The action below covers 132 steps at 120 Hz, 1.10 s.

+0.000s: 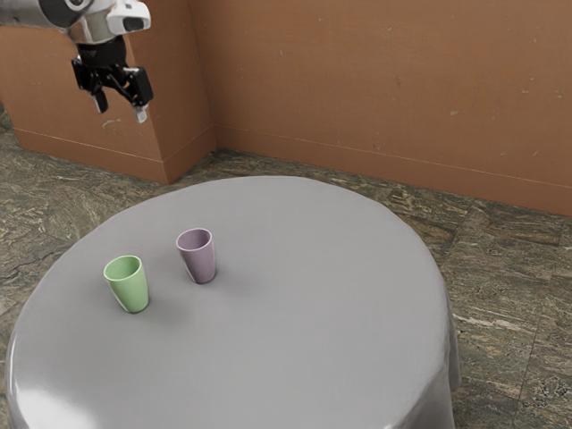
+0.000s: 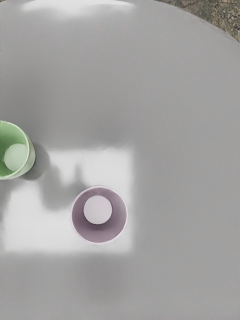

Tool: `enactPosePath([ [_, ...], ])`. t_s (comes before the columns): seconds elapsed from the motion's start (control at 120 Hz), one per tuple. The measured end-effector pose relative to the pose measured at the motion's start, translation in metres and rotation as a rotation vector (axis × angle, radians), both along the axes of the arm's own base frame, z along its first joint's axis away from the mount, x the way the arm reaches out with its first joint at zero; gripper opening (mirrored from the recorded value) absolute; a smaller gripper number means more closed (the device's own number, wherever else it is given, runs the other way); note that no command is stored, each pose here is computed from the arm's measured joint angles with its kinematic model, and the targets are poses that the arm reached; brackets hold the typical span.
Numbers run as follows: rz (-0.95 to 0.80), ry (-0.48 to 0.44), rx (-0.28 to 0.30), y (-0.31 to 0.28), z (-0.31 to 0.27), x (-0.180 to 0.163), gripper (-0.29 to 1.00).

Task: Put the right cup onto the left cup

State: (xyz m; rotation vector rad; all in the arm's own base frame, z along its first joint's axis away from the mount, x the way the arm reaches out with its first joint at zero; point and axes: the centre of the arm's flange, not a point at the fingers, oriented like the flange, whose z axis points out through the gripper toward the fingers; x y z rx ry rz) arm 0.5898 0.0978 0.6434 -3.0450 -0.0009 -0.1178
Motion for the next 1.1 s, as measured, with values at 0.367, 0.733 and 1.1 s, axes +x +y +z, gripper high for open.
enactPosePath([
  [0.367,0.001,0.046,-0.008,-0.052,-0.067,0.047,0.68],
  [0.733,0.309,0.077,-0.235,-0.061,-0.181,-0.010,0.68],
  [1.1,0.503,0.021,-0.094,-0.079,-0.229,0.031,0.68],
])
